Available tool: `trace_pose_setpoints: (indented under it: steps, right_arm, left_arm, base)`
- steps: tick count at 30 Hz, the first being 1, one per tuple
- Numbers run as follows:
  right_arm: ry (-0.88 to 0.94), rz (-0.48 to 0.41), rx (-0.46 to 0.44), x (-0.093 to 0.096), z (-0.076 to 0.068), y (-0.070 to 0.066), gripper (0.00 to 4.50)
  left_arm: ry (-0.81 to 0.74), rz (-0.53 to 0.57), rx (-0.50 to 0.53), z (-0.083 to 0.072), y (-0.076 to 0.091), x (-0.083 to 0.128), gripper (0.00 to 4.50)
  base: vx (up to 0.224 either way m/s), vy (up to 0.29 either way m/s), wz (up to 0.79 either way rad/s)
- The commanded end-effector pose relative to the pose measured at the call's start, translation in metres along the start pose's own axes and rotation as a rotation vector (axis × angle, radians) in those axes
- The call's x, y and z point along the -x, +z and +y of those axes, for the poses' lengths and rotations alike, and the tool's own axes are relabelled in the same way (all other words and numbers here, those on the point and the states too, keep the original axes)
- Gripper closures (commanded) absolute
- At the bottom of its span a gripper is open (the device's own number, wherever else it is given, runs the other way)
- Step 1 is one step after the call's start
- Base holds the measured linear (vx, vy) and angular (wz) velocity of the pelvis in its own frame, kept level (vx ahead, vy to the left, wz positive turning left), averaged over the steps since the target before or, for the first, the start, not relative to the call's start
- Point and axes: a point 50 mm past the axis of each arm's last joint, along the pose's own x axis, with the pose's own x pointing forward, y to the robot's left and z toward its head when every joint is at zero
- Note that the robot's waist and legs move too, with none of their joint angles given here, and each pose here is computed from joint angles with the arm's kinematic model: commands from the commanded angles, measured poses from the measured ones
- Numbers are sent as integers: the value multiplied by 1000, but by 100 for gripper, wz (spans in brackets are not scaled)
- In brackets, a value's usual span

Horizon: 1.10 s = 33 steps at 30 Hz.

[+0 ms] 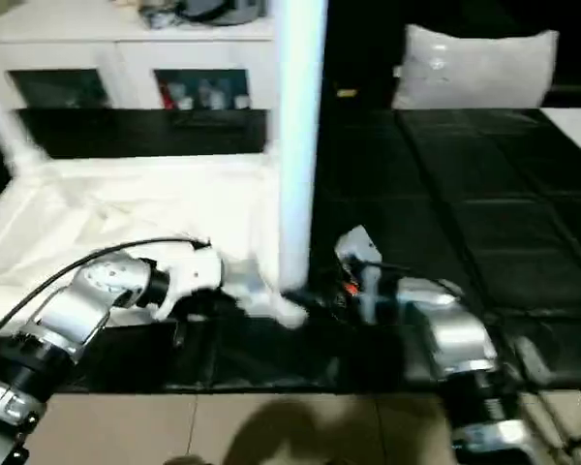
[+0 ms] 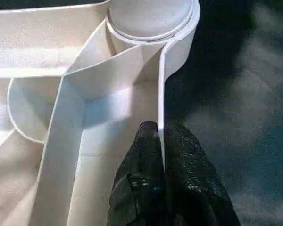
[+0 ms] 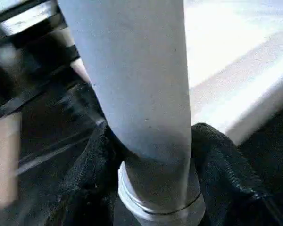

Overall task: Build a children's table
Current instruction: Rotate leg to tighten

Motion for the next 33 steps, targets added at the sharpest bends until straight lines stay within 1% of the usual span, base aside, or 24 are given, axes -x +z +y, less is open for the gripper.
trace_pose_setpoints:
  steps: [1, 2, 3, 5, 6, 7, 10, 11, 12, 13, 15, 16, 19, 20, 22, 24, 25, 27, 28, 29, 30, 31, 32, 33]
  right_arm:
    - [21, 0, -51, -33, 15, -2, 255]
    - [-84, -3, -84, -44, 11, -4, 255]
    - [-106, -3, -91, -47, 10, -5, 255]
    - [-252, 9, -132, -57, 3, -8, 255]
    - [-252, 9, -132, -57, 3, -8, 255]
    - [-393, 4, -180, -65, -4, -8, 255]
    - [-420, -17, -167, -69, -5, -4, 255]
    - [-426, -26, -135, -70, -5, -3, 255]
    - [-431, -34, -121, -69, -5, -3, 199]
    - [-439, -50, -123, -68, -6, -2, 185]
    - [-436, -90, -130, -64, -7, -1, 184]
    - [-427, -94, -123, -62, -7, -1, 163]
    - [-414, -91, -75, -54, -8, -4, 139]
    - [-385, -97, -50, -47, -9, -6, 139]
    - [-331, -104, -8, -33, -11, -7, 105]
    - [-308, -106, 14, -25, -12, -7, 99]
    - [-289, -100, 44, -15, -15, -5, 97]
    - [-260, -78, 98, 2, -20, -1, 64]
    - [-254, -76, 105, 4, -20, 0, 64]
    - [-218, -55, 131, 15, -22, 3, 56]
    - [-209, -50, 137, 17, -22, 4, 47]
    - [-169, -26, 167, 25, -22, 7, 35]
    - [-164, -22, 171, 26, -22, 8, 25]
    - [-136, 0, 196, 32, -23, 10, 25]
  left_arm:
    - [-41, -115, -46, -15, 33, -29, 450]
    - [10, -125, -10, -13, 41, -40, 450]
    - [19, -127, -3, -13, 43, -42, 450]
    - [59, -136, 19, -13, 54, -53, 450]
    - [59, -136, 19, -13, 54, -53, 450]
    - [106, -143, 31, -14, 66, -64, 450]
    - [153, -137, 20, -14, 72, -70, 450]
    - [159, -135, 10, -14, 73, -72, 450]
    - [163, -132, 8, -14, 73, -72, 450]
    - [167, -128, 11, -14, 71, -71, 450]
    - [189, -109, 18, -10, 66, -68, 450]
    - [197, -103, 17, -9, 64, -67, 450]
    - [220, -78, 18, -4, 56, -62, 450]
    - [226, -71, 18, -2, 52, -60, 450]
    - [228, -59, 13, 1, 45, -54, 450]
    - [223, -53, 7, 2, 42, -51, 450]
    - [216, -46, 0, 3, 38, -48, 450]
    - [194, -33, -14, 5, 33, -42, 450]
    - [192, -32, -16, 5, 32, -41, 450]
    - [174, -26, -32, 6, 28, -38, 450]
    - [169, -25, -36, 6, 28, -37, 450]
    - [148, -16, -51, 6, 24, -34, 450]
    - [143, -15, -55, 6, 24, -33, 450]
    - [116, -7, -78, 5, 21, -31, 450]
  base:
    - [0, 0, 0]
    - [0, 0, 0]
    - [0, 0, 0]
    - [0, 0, 0]
    - [0, 0, 0]
    - [0, 0, 0]
    - [0, 0, 0]
    - [0, 0, 0]
    - [0, 0, 0]
    - [0, 0, 0]
    - [0, 0, 0]
    - [0, 0, 0]
    - [0, 0, 0]
    - [0, 0, 0]
    - [0, 0, 0]
    - [0, 0, 0]
    - [0, 0, 0]
    - [0, 0, 0]
    - [0, 0, 0]
    - [0, 0, 0]
    - [0, 0, 0]
    - [0, 0, 0]
    - [0, 0, 0]
    - [0, 0, 0]
